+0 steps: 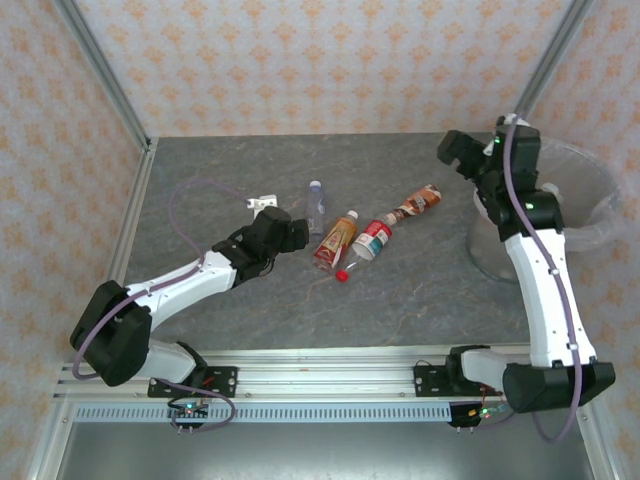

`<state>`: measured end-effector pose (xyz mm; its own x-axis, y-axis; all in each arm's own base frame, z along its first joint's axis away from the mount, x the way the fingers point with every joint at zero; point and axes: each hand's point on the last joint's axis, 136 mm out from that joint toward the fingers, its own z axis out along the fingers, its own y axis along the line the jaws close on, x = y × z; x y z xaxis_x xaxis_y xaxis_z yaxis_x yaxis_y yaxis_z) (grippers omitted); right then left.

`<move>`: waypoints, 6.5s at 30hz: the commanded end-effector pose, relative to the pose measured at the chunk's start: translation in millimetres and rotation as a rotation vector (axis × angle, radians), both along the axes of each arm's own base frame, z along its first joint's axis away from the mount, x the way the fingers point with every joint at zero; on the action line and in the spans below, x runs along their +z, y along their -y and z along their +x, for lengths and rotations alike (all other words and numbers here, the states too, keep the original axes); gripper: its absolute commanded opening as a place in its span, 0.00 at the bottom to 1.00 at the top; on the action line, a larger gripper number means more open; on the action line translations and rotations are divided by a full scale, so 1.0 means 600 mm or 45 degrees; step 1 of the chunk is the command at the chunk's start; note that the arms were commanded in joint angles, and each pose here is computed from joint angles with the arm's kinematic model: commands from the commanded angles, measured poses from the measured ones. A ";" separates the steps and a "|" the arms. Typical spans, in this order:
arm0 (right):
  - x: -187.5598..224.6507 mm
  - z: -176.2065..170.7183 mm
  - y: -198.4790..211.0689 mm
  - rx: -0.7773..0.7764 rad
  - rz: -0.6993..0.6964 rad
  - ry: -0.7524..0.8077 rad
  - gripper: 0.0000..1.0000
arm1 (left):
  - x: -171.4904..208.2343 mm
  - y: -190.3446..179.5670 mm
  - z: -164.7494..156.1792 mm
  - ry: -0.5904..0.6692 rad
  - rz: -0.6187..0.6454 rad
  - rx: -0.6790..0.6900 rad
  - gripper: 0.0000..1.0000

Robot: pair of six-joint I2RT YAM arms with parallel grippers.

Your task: Put the plastic bottles in the bin

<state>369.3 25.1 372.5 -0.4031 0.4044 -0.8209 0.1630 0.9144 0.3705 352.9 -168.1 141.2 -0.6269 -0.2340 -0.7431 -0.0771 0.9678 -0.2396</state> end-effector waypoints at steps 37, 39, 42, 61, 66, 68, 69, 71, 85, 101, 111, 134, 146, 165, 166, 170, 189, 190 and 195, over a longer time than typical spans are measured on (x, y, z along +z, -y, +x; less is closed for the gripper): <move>-0.362 0.139 -0.116 -0.334 0.019 -0.476 0.99 | 0.046 -0.131 -0.036 0.140 0.040 0.374 1.00; -0.381 0.143 -0.109 -0.358 0.053 -0.514 0.99 | 0.045 -0.135 -0.037 0.135 0.049 0.381 1.00; -0.407 0.149 -0.091 -0.430 0.109 -0.552 1.00 | 0.041 -0.141 -0.040 0.131 0.052 0.395 1.00; -0.488 0.212 -0.055 -0.649 0.081 -0.680 0.94 | 0.029 -0.167 -0.057 0.123 0.053 0.453 1.00; -0.501 0.203 -0.035 -0.764 0.079 -0.696 0.96 | 0.027 -0.173 -0.062 0.126 0.056 0.466 1.00; -0.510 0.203 -0.036 -0.751 0.108 -0.709 0.96 | 0.025 -0.175 -0.063 0.125 0.056 0.468 1.00; -0.516 0.203 -0.036 -0.747 0.122 -0.717 0.96 | 0.025 -0.176 -0.062 0.127 0.055 0.471 1.00; -0.526 0.206 -0.034 -0.737 0.142 -0.737 0.95 | 0.024 -0.177 -0.062 0.125 0.056 0.472 1.00; -0.569 0.214 -0.008 -0.760 -0.004 -0.782 0.77 | 0.017 -0.176 -0.059 0.113 0.052 0.468 1.00; -0.521 0.216 -0.002 -0.636 -0.039 -0.561 0.56 | 0.018 -0.170 -0.053 0.106 0.039 0.454 1.00; -0.464 0.206 -0.014 -0.465 -0.064 -0.445 0.51 | 0.018 -0.156 -0.041 0.093 0.023 0.422 1.00; -0.254 0.146 -0.125 0.075 -0.069 0.033 0.41 | 0.007 -0.128 -0.027 0.057 -0.035 0.364 1.00; -0.129 0.089 -0.135 0.159 -0.050 0.232 0.39 | 0.003 -0.119 -0.023 0.045 -0.050 0.337 1.00; 0.040 -0.020 -0.061 0.049 -0.171 0.323 0.37 | 0.003 -0.091 -0.011 0.047 -0.101 0.252 1.00; 0.040 -0.024 -0.054 0.040 -0.181 0.298 0.37 | 0.004 -0.090 -0.009 0.050 -0.105 0.248 1.00; 0.039 -0.042 -0.020 0.031 -0.200 0.177 0.38 | 0.006 -0.084 -0.005 0.054 -0.112 0.234 1.00; 0.062 -0.087 0.260 -0.685 -0.467 0.032 0.37 | 0.018 -0.071 -0.006 0.081 -0.133 0.159 1.00; 0.062 -0.087 0.273 -0.721 -0.468 0.030 0.38 | 0.020 -0.071 -0.006 0.084 -0.135 0.156 1.00; 0.050 -0.095 0.330 -0.905 -0.472 0.003 0.39 | 0.017 -0.073 -0.010 0.077 -0.137 0.160 1.00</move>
